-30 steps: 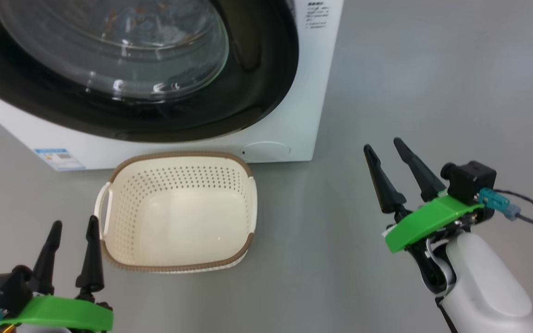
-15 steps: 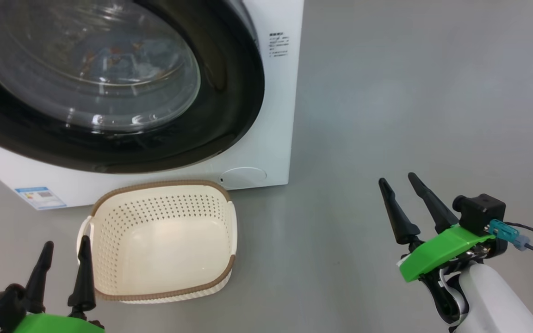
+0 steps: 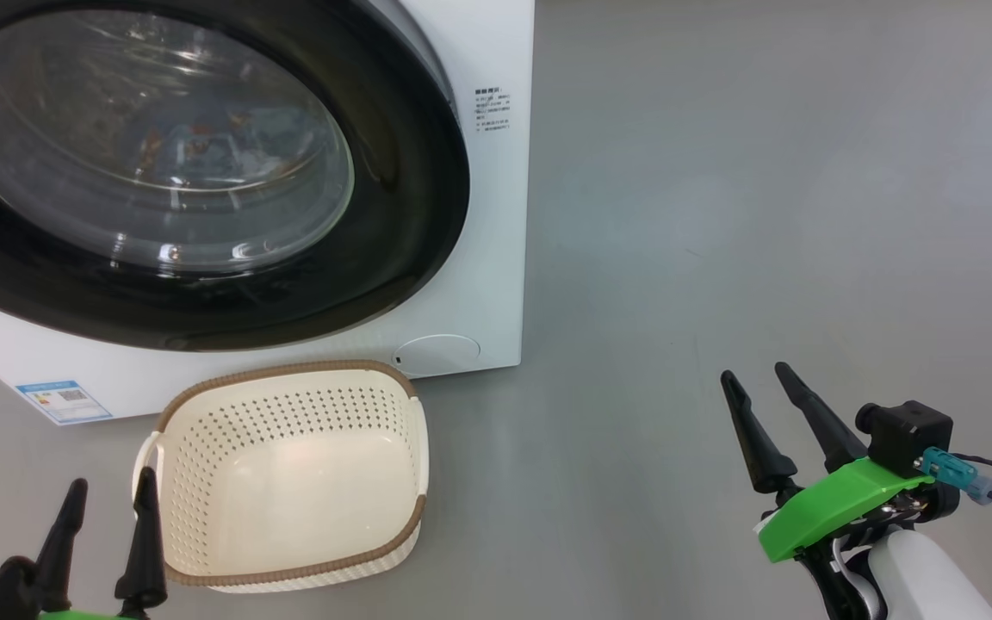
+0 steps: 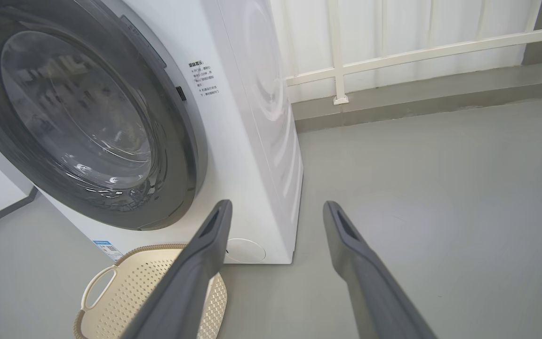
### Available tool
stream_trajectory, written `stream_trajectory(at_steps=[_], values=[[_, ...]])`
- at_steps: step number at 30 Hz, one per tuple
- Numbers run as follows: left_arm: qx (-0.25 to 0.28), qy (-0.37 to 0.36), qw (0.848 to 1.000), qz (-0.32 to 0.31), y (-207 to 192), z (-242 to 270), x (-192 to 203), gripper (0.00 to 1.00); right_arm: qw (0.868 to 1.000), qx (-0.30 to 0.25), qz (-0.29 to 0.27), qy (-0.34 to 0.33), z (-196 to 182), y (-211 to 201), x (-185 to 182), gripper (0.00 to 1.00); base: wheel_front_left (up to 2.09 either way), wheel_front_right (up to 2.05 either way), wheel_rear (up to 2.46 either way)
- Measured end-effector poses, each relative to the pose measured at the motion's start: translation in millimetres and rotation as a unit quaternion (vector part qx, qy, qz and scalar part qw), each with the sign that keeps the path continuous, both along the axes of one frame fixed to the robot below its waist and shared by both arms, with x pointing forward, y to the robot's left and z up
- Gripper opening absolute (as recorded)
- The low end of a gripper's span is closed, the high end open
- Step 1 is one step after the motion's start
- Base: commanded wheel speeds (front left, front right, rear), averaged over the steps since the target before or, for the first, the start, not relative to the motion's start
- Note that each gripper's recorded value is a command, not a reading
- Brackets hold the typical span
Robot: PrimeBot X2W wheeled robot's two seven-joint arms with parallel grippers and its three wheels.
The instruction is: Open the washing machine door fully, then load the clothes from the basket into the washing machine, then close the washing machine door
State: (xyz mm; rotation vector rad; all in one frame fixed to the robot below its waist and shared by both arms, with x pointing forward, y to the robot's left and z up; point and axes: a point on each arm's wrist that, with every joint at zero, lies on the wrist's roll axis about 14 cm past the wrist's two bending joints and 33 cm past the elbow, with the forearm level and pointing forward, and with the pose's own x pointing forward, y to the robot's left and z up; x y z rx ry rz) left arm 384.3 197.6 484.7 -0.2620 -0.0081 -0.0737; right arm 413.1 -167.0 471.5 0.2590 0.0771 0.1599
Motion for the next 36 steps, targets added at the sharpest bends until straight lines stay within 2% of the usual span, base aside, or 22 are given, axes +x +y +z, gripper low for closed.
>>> stream_trajectory(at_steps=[36], values=[[0.016, 0.000, 1.000, 0.014, 10, 0, -2, 1.00, 1.000, -0.001, -0.005, 0.000, -2, -4, 0, 1.00, 0.00, 0.00, 0.00]])
